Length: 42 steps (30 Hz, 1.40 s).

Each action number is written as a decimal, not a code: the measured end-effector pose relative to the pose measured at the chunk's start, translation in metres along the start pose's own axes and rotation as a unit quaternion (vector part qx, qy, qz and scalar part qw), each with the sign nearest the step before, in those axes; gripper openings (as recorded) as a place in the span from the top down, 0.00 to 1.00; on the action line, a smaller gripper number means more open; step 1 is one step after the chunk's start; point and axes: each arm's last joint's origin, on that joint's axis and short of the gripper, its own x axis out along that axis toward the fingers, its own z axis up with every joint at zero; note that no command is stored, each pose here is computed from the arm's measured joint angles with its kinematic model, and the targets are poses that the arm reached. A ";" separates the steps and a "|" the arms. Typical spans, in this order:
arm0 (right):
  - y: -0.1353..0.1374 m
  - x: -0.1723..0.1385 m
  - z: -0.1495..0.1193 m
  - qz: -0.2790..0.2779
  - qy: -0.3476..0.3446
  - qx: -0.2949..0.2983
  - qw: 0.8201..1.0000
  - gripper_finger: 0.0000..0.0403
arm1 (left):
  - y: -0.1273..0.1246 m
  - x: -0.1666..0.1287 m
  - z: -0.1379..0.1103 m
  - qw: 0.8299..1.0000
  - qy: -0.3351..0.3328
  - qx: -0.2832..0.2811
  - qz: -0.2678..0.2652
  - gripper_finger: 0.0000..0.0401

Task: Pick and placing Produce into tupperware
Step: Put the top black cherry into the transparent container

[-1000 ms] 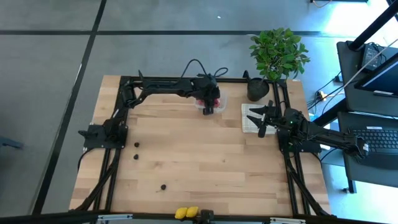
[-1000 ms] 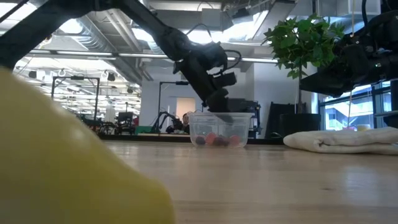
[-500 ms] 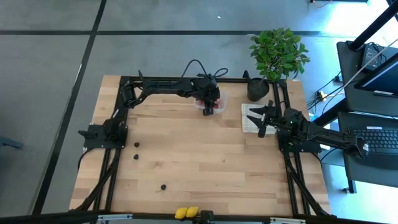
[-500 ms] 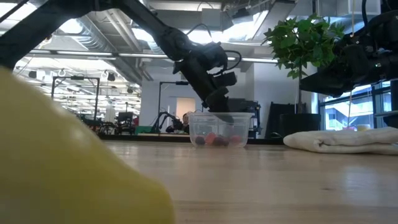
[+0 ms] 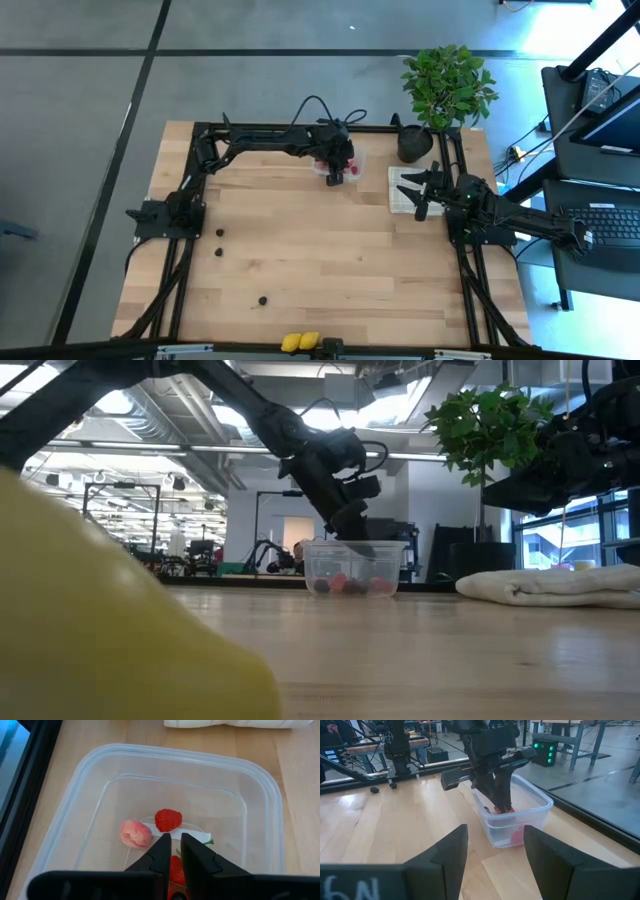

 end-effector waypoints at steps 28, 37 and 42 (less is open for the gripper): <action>0.000 0.000 0.000 0.000 0.000 0.000 1.000 0.52 | 0.000 -0.001 0.001 1.000 -0.002 0.002 0.004 0.95; 0.000 0.000 0.000 0.000 0.000 0.000 1.000 0.52 | 0.001 -0.031 0.015 0.999 -0.015 0.005 0.038 0.90; 0.000 0.000 0.000 0.000 0.000 0.000 1.000 0.52 | 0.000 -0.073 0.029 0.998 -0.032 0.007 0.051 0.87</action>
